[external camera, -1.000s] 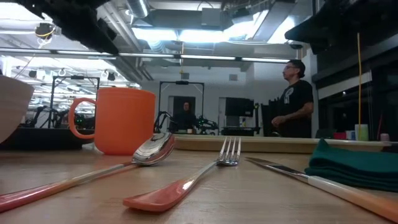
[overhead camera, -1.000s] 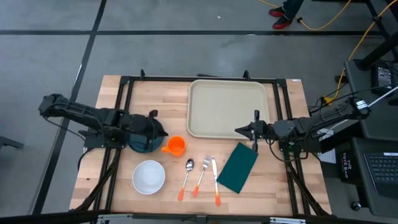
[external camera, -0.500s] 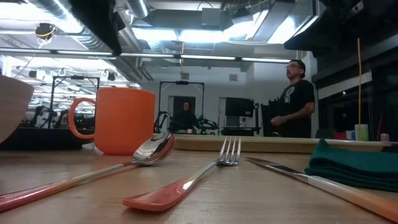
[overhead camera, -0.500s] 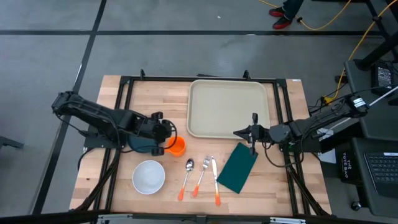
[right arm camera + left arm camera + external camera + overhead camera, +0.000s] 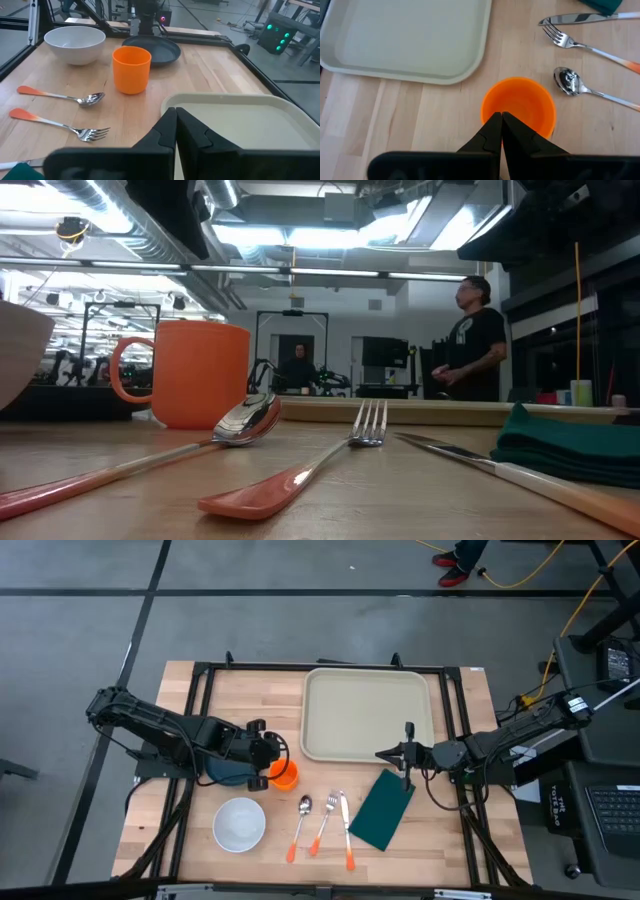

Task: Set up tray
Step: Put the orange cup on the top left of the serving tray

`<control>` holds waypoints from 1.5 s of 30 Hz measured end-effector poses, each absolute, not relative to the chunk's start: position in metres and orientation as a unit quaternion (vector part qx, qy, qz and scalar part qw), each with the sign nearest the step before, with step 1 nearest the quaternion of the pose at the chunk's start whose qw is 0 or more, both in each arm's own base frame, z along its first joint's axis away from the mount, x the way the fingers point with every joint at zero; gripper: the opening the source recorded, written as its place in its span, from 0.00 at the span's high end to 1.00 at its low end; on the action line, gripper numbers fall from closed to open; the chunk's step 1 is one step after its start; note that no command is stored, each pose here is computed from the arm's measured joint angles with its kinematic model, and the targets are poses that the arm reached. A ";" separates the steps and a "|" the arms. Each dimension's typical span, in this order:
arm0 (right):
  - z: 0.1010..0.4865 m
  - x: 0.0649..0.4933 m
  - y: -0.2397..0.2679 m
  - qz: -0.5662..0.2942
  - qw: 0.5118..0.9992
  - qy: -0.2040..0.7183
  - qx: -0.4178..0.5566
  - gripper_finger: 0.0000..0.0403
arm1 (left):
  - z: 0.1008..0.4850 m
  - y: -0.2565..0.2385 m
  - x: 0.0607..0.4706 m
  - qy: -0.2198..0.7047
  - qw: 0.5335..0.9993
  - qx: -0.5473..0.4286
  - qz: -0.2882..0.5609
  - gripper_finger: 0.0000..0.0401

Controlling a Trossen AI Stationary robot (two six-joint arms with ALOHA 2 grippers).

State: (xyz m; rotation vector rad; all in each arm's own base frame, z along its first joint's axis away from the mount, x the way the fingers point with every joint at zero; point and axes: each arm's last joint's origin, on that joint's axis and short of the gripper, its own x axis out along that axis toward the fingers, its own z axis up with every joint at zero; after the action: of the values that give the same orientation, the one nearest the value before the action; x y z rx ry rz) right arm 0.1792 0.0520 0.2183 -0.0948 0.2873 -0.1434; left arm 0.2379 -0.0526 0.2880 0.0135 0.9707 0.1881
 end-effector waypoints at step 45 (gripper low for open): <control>0.218 0.179 0.052 -0.071 0.986 0.141 -0.052 0.97 | 0.233 -0.098 0.263 0.554 0.831 0.016 0.054 0.48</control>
State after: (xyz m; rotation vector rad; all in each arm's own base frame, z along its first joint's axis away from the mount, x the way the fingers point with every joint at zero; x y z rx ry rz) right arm 0.1793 0.0519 0.2185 -0.1052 0.2842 -0.1419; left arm 0.2630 -0.0978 0.2331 0.0338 1.1752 0.1150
